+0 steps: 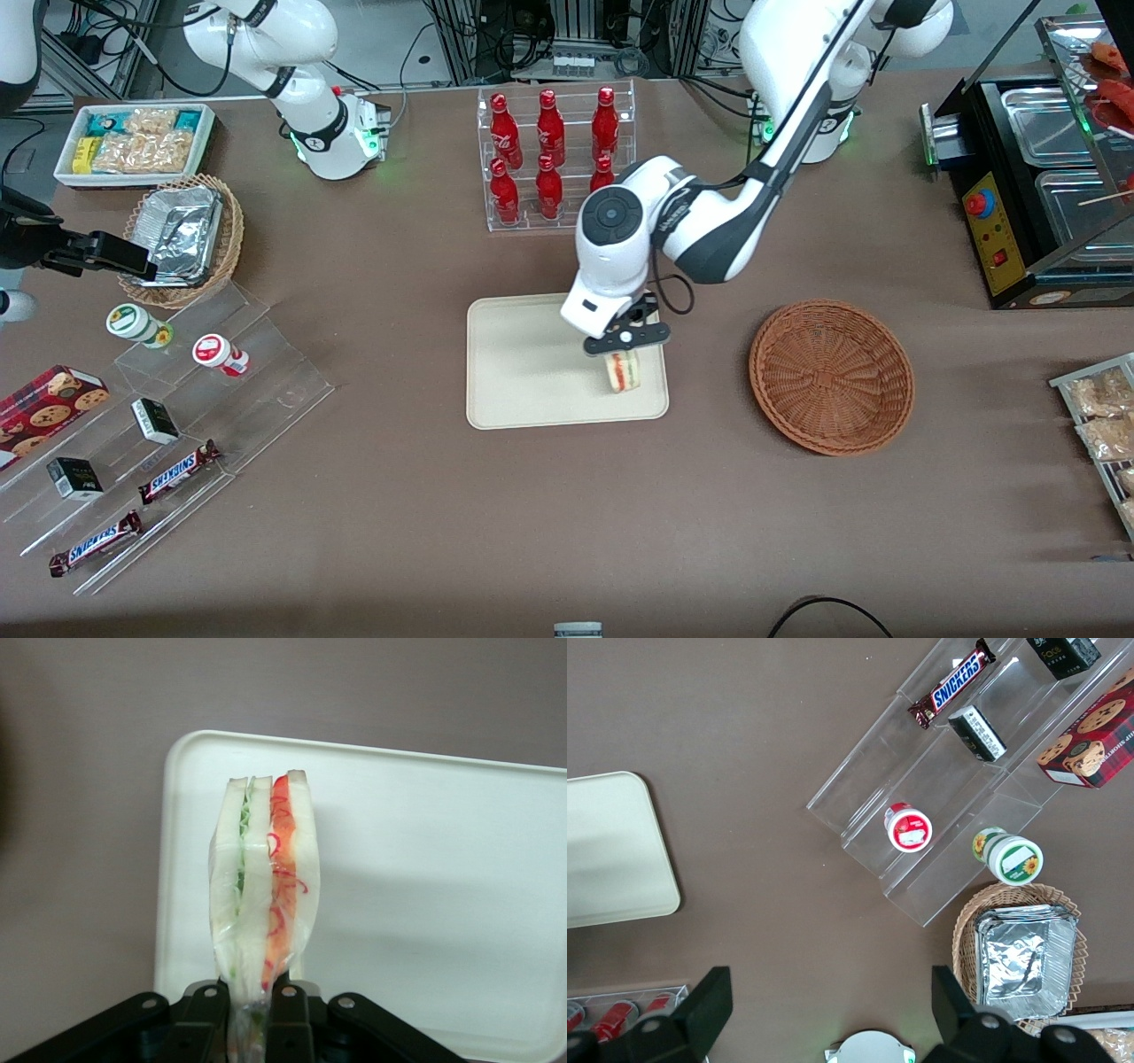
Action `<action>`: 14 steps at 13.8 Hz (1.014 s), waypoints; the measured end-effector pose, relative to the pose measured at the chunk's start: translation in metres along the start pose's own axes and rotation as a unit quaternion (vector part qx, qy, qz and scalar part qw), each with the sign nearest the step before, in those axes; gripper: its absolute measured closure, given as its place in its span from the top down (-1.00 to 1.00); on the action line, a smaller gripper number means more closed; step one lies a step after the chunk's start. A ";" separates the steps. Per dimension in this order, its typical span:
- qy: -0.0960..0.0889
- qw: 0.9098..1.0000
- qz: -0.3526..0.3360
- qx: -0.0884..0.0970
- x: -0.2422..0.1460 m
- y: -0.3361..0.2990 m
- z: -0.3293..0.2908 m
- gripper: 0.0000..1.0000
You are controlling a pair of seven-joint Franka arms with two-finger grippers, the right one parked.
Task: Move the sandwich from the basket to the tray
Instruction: 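Lower the sandwich onto the tray and open the left gripper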
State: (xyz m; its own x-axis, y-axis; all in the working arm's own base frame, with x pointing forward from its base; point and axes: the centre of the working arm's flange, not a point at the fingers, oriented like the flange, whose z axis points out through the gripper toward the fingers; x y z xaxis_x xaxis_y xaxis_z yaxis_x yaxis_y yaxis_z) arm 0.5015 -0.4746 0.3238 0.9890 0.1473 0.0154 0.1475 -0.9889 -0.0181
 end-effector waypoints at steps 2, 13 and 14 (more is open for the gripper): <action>0.006 1.000 0.018 -0.013 -0.017 0.020 0.010 -0.70; 0.011 0.998 0.038 -0.044 -0.042 0.051 0.065 -0.70; 0.011 0.998 0.038 -0.045 -0.042 0.052 0.067 -0.70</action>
State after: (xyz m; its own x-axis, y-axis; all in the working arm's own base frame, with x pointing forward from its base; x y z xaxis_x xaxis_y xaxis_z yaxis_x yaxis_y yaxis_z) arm 0.4679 -0.5305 0.2549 0.9966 0.0728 0.0392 0.0700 -0.9951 0.0693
